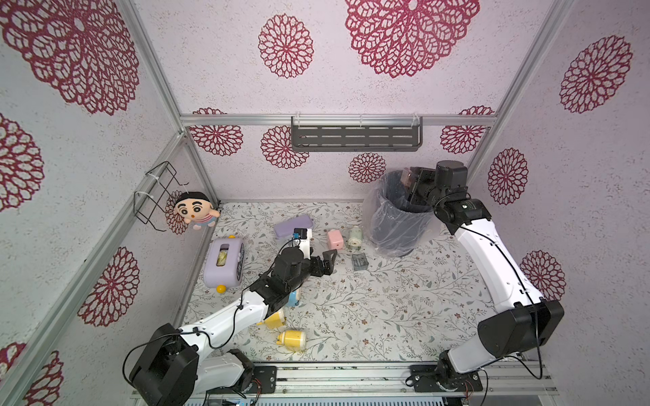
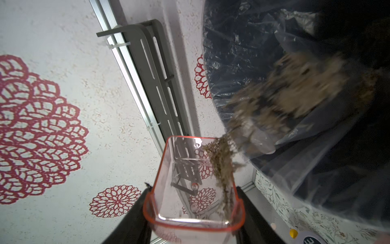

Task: Take out the pencil sharpener tray and clean the shavings
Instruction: Pour the shavings into the trash bin.

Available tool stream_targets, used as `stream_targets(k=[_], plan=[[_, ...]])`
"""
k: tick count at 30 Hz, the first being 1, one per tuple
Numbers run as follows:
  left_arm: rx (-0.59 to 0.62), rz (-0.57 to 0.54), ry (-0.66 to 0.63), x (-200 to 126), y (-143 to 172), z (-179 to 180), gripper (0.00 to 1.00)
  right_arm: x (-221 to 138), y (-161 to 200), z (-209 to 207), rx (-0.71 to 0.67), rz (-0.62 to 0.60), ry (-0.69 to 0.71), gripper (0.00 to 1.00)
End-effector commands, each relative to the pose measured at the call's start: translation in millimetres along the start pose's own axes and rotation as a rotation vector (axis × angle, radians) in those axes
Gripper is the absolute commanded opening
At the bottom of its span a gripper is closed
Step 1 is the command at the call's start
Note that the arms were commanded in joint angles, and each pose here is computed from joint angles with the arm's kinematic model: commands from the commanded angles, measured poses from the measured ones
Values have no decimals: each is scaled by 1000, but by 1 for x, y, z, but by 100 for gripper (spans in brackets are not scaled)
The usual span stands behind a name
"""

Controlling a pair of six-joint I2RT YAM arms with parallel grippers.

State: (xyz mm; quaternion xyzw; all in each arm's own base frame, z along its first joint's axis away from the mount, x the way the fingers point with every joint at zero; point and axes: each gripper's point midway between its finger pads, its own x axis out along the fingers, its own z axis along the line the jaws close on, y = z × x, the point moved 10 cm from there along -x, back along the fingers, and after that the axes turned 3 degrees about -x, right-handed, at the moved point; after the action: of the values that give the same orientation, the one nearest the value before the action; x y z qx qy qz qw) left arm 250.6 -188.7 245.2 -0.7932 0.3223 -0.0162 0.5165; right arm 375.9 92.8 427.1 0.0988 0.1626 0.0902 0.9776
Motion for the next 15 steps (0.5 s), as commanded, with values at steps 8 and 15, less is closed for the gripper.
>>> stream_targets(k=[8, 15], plan=[[14, -4, -2, 0, 3, -1, 98, -2, 4, -6, 78, 4, -80, 44], [11, -13, -5, -2, 4, 0, 97, -16, 8, 9, 51, 16, -127, 44]])
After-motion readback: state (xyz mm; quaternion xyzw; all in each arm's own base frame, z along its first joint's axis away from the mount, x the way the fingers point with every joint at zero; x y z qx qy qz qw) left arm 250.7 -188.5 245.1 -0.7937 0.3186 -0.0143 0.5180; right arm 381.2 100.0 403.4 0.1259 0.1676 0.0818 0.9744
